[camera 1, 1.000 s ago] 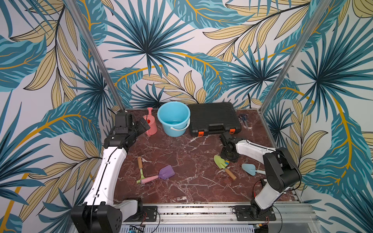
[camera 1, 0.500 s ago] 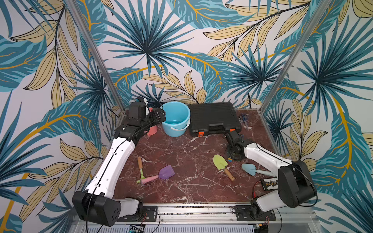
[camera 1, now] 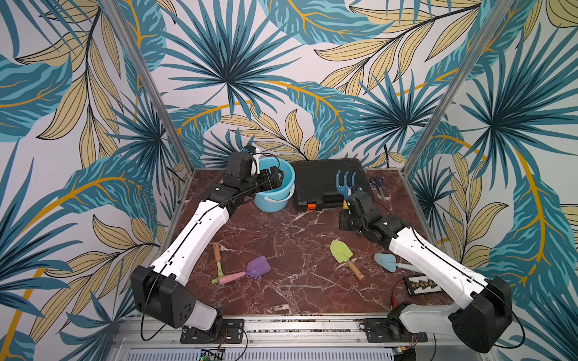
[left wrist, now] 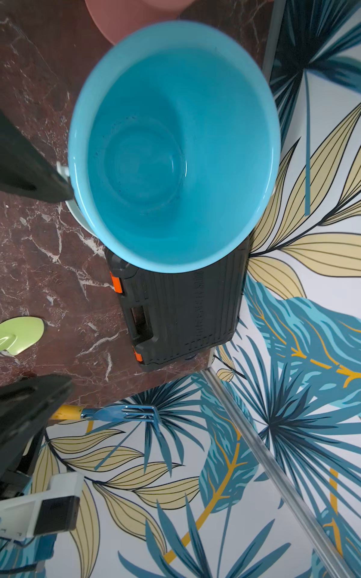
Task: Organize the gardening tools
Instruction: Pick up the gardening tool from the center of the board.
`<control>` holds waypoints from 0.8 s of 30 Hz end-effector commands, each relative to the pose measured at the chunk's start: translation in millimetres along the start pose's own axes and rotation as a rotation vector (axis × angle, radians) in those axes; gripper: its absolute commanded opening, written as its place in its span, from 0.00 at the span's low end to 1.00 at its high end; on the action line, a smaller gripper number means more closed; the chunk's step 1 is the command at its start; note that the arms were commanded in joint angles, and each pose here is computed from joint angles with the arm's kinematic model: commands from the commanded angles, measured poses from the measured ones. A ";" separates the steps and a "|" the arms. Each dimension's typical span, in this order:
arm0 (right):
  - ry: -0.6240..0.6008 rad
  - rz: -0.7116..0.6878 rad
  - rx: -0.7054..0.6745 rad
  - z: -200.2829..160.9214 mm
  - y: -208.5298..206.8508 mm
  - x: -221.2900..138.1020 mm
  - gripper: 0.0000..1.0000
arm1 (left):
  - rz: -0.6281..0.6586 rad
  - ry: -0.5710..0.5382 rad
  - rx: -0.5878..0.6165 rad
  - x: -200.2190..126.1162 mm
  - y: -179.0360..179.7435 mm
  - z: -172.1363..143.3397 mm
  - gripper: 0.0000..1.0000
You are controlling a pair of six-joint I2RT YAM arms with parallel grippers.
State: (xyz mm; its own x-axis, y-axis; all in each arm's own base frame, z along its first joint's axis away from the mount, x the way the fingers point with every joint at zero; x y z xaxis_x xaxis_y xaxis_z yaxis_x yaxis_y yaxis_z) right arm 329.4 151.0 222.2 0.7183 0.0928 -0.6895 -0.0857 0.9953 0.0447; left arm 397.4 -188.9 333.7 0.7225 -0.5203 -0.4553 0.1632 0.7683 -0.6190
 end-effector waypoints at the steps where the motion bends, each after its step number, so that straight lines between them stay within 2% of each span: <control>1: -0.039 0.085 -0.098 15.0 31.1 0.9 0.00 | -0.094 0.016 0.043 5.4 -27.1 -1.8 0.83; 7: -0.064 0.196 -0.195 27.7 75.5 -5.6 0.00 | -0.167 0.095 0.019 27.2 -41.3 -21.3 0.71; 11: -0.065 0.211 -0.243 29.0 91.4 -5.7 0.00 | -0.241 0.115 0.015 33.8 -54.1 -24.8 0.56; 20: -0.079 0.265 -0.289 21.2 108.8 -14.5 0.00 | -0.204 0.121 0.007 43.9 -44.9 -24.4 0.39; 23: -0.072 0.276 -0.296 16.3 111.2 -15.5 0.00 | -0.200 0.128 -0.003 45.2 -39.9 -23.7 0.27; 24: -0.070 0.276 -0.301 14.5 111.0 -16.0 0.00 | -0.201 0.131 -0.004 45.2 -38.9 -24.1 0.18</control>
State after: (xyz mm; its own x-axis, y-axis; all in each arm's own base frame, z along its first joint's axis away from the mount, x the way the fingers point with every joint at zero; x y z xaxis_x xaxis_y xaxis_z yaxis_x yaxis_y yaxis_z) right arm 323.6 257.0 246.9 0.6834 0.3415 -0.6452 -0.4467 0.8947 0.0004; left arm 400.8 -252.0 311.1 0.5721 -0.6968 -0.4327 0.2603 0.6546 -0.7098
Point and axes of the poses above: each gripper's point midway between its finger pads, its own x axis out along the fingers, its own y axis along the line the jaws close on, z = x × y, the point moved 2 cm from there along -x, back along the fingers, and after that the axes turned 5 degrees about -x, right-handed, at the moved point
